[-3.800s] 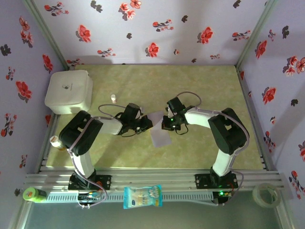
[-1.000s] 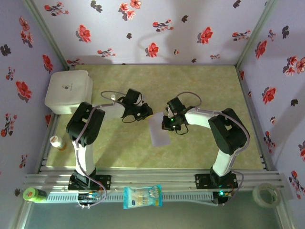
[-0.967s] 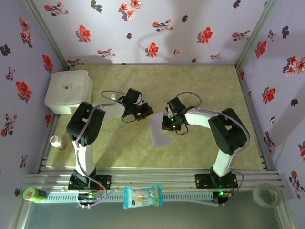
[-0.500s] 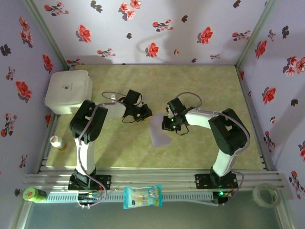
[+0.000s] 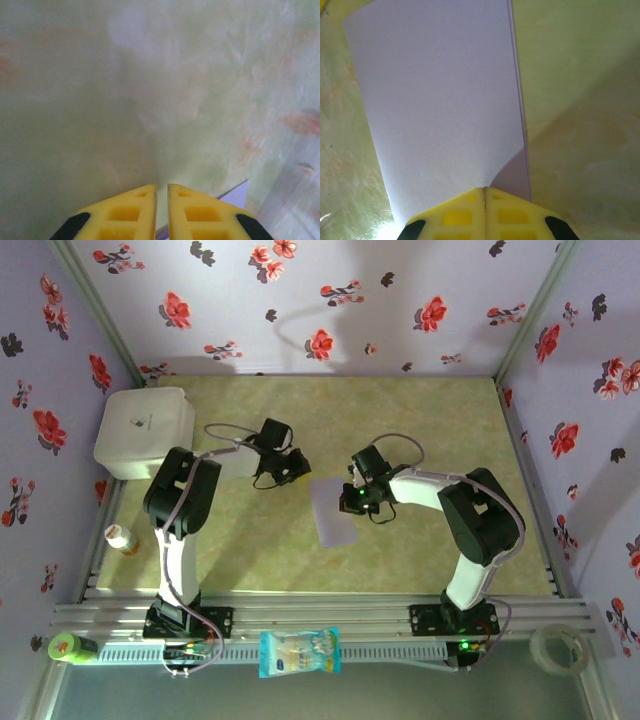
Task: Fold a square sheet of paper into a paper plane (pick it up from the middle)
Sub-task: First fold the square sheet of paper in half at the center of the table, then fold the triangle a second time at the center of the table.
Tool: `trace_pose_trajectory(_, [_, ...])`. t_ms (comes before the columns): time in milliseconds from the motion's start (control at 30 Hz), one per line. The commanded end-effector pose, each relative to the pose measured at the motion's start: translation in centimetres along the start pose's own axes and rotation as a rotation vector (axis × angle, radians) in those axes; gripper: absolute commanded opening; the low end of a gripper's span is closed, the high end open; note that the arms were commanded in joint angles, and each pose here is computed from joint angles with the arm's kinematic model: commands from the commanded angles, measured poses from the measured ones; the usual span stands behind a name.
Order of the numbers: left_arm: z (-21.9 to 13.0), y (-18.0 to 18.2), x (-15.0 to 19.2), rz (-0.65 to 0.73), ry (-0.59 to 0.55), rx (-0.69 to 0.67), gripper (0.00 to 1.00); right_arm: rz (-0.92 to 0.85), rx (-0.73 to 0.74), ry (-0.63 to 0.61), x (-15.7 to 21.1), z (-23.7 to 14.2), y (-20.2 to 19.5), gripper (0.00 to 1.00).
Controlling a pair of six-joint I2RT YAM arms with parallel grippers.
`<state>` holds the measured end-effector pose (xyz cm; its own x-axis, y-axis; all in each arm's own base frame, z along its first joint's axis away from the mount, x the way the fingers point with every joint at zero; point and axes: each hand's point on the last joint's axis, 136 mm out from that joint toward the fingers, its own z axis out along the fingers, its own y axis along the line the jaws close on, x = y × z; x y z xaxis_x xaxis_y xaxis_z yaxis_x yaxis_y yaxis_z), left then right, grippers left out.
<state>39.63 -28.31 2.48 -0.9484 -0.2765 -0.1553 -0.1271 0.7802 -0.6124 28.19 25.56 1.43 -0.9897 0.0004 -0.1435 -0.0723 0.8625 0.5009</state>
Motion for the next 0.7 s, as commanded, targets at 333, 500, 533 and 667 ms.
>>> trace_pose_trajectory(333, [-5.8,-5.9,2.3,0.158,-0.045,0.042,0.16,0.104,0.069,0.076,2.2,0.4,-2.2,0.00])
trace_pose_trajectory(500, [-5.2,-6.8,6.6,0.188,0.020,0.079,0.16,0.067,-0.121,-0.050,-0.4,-3.0,2.8,0.06])
trace_pose_trajectory(533, [-4.9,-6.7,7.2,0.183,0.029,0.085,0.16,0.062,-0.121,-0.073,-0.8,-3.8,3.0,0.07])
trace_pose_trajectory(667, [-3.3,-6.3,8.7,0.178,0.062,0.094,0.16,0.096,-0.055,-0.142,-1.1,-6.8,1.5,0.13])
